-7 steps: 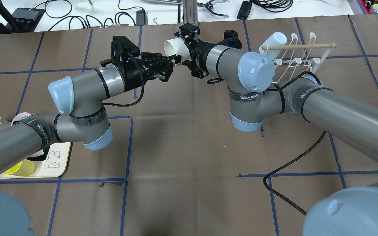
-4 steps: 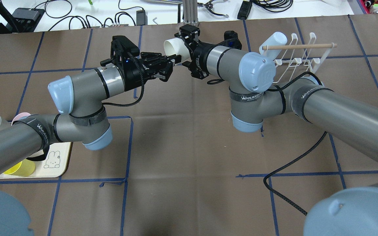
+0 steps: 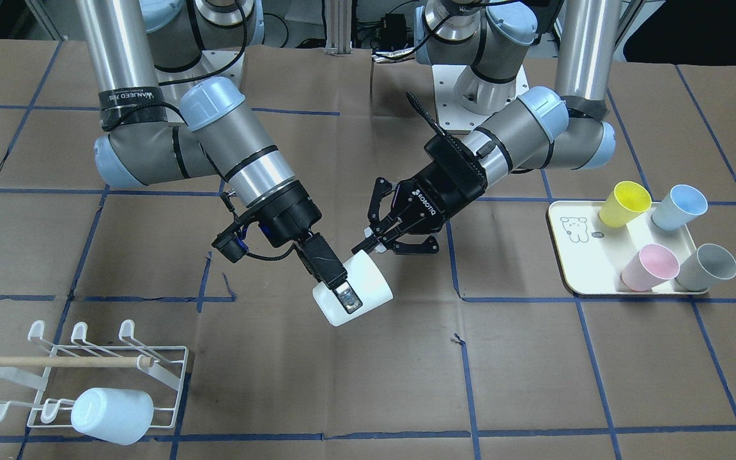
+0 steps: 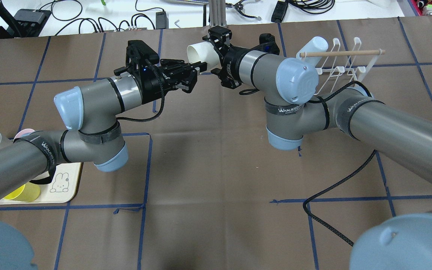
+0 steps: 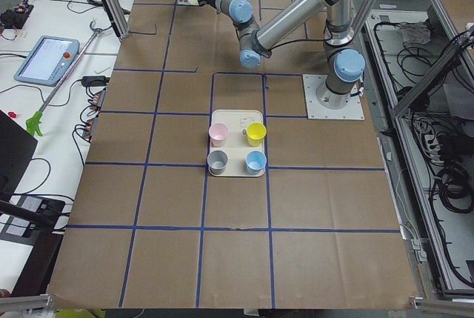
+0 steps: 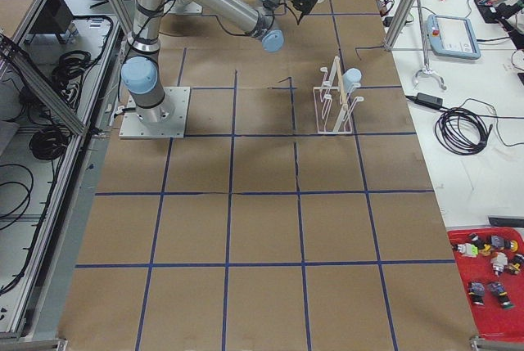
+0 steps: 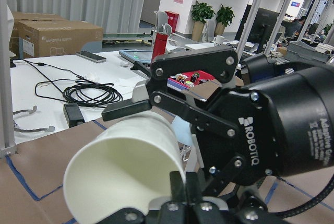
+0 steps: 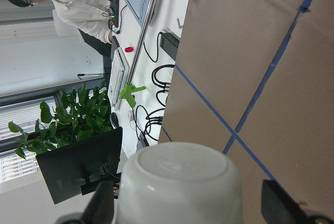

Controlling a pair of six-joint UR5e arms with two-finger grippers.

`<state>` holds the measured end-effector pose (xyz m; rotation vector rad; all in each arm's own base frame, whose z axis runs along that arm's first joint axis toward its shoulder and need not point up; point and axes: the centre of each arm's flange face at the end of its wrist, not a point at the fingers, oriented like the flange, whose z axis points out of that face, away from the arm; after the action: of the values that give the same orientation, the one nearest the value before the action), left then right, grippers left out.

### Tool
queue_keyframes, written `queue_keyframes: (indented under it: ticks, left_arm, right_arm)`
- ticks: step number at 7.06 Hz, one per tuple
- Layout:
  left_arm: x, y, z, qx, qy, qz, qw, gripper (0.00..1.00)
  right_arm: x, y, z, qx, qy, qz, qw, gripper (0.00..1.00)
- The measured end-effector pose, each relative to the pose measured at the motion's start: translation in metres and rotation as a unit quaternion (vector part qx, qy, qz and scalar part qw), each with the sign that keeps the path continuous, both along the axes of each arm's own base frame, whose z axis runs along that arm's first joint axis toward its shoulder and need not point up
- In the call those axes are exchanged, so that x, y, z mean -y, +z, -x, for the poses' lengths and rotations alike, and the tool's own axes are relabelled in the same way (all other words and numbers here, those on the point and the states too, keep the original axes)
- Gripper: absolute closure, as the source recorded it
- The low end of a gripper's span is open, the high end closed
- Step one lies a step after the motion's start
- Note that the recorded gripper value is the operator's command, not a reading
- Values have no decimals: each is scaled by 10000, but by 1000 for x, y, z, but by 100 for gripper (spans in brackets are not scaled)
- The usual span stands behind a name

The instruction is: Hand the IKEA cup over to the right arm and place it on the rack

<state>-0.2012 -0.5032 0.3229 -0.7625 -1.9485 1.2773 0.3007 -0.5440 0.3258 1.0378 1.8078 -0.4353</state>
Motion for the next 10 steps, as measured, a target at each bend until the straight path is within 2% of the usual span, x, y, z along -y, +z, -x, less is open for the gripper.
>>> queue_keyframes:
  ticks: [1,2,4,5,6,8,9,10]
  left_arm:
    - [0,0,0,0,0,-2,10000,92]
    - [-1,0,0,-1,-3,-6,10000,92]
    - [-1,0,1,-4,-13,-3,10000,91]
    - [-2,1,1,-6,-13,0,10000,80]
    - [-2,1,1,-12,-7,-3,10000,60]
    - [1,4,-1,-44,66,-31,10000,15]
    - [2,4,-2,-57,99,-24,9999,2]
    - [3,4,-3,-68,125,-1,9999,1]
  right_arm:
    - [0,0,0,7,-3,-6,10000,31]
    - [0,0,-1,19,2,-15,10000,42]
    - [0,1,-1,28,20,-7,10000,53]
    - [-1,1,-2,29,25,-3,10000,55]
    - [-1,1,-2,31,25,-2,10000,56]
    - [-1,2,-2,37,25,6,10000,57]
    - [-1,3,-2,39,24,11,10000,57]
    - [0,3,-1,39,19,13,10000,60]
